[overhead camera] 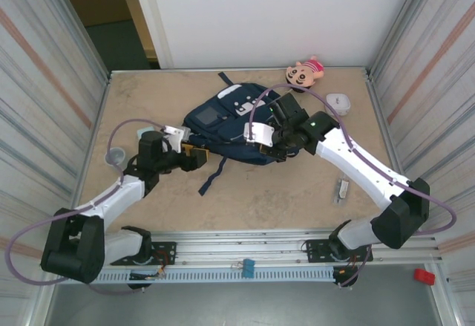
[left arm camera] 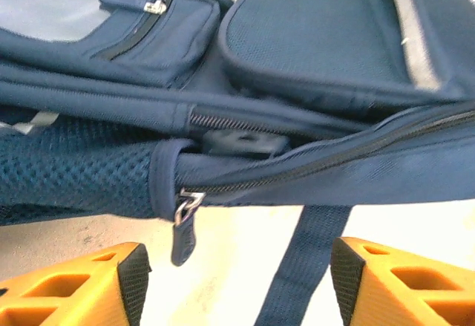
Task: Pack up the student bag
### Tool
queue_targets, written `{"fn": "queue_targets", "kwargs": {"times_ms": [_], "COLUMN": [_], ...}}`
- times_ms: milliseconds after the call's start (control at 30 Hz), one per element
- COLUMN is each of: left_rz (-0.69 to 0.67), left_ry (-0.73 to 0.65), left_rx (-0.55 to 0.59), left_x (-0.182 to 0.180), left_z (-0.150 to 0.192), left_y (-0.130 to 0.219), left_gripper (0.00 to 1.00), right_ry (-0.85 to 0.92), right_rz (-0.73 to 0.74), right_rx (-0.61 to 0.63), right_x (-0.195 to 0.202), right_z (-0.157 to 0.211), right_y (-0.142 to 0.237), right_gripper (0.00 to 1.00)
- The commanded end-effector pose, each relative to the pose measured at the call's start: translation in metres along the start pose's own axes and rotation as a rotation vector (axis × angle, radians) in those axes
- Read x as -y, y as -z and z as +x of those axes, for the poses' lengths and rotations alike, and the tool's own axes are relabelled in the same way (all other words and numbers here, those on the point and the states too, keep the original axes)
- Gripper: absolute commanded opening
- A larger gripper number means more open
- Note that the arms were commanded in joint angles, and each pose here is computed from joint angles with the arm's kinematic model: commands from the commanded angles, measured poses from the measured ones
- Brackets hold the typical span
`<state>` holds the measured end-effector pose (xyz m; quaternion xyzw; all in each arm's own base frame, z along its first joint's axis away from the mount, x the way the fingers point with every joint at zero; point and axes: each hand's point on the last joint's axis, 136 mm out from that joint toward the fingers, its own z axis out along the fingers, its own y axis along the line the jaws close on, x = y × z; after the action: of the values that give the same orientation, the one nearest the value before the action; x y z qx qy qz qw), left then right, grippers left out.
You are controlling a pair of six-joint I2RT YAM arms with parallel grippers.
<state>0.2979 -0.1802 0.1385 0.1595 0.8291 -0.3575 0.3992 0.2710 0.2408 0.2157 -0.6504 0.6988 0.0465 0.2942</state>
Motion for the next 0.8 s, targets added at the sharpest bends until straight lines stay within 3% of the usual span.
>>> {"fn": "queue_targets", "kwargs": {"times_ms": [0,267,367,567,767], "left_rz": [-0.008,0.071,0.114,0.212,0.339], "left_ry": [-0.067,-0.097,-0.123,-0.114,-0.214], "left_rx": [0.014,0.042,0.050,0.033,-0.019], "left_x": [-0.006,-0.007,-0.004,0.011,0.056], "left_z": [0.001,-0.001,-0.002,-0.002,0.004], "left_y": [-0.008,-0.028,-0.034,-0.038,-0.027], "left_gripper": [0.67,0.55,0.44,0.07,0.00], "right_ry": [0.036,0.036,0.032,-0.016,-0.088], "right_rz": [0.071,0.087,0.089,0.124,0.157], "right_rx": [0.102,0.117,0.120,0.106,0.097], "right_x": [0.018,0.022,0.023,0.030,0.034], "right_z": [-0.026,-0.029,-0.029,-0.026,-0.018], "right_y": [0.028,0.027,0.027,0.021,0.003], "right_gripper": [0.00,0.00,0.00,0.00,0.00]}}
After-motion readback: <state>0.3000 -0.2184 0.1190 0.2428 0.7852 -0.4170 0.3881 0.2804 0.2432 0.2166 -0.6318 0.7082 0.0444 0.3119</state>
